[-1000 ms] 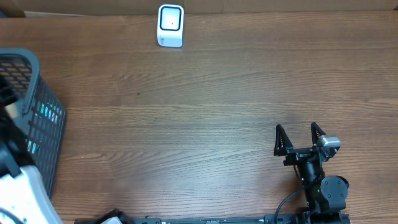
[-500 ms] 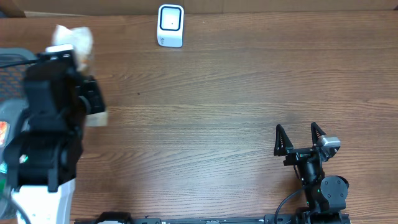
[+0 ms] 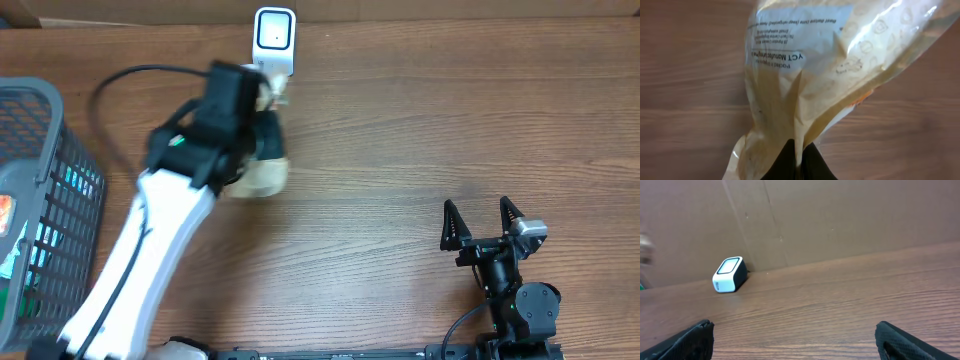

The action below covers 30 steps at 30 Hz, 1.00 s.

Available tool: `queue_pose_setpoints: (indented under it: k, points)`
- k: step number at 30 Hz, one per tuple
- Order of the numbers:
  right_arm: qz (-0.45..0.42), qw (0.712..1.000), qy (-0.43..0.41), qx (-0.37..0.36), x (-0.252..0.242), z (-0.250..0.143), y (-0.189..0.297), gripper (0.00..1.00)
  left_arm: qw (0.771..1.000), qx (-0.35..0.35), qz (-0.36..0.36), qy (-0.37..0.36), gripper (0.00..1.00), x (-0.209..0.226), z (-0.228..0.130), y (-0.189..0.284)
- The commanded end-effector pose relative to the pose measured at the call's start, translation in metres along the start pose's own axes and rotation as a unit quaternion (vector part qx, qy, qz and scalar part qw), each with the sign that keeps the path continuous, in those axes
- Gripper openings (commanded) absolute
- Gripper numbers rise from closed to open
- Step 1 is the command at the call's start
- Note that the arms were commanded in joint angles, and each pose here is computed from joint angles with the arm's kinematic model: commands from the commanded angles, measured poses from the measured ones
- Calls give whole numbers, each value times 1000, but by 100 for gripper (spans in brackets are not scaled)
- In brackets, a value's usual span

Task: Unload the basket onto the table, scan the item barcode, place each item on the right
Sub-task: 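Swing the held bag up in front of the white scanner, then lower the bag onto the table center and open the left gripper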

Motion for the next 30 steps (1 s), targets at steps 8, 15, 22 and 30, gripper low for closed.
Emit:
queue_pose_setpoints:
  k: [8, 15, 22, 30]
  points:
    - [-3, 1000, 4, -1, -2, -2, 0, 100, 971, 72, -222, 46, 4, -97, -7, -58]
    - [-3, 1000, 4, -1, -2, -2, 0, 100, 935, 99, -305, 152, 4, -103, -38, -94]
    - [-3, 1000, 4, -1, -2, -2, 0, 100, 900, 67, -383, 197, 4, -101, -51, -106]
    - [-3, 1000, 4, -1, -2, -2, 0, 100, 890, 114, -331, 291, 4, -54, -85, -130]
Point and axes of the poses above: each gripper's point midway between its finger pads, its own y axis back along the fingers, its own x axis along the line the jaws close on, z = x × y, the point moved 1 cm from there along y, back along the fingers, and after that the axes turned 3 degrees about -y, right-handed, at the moved point
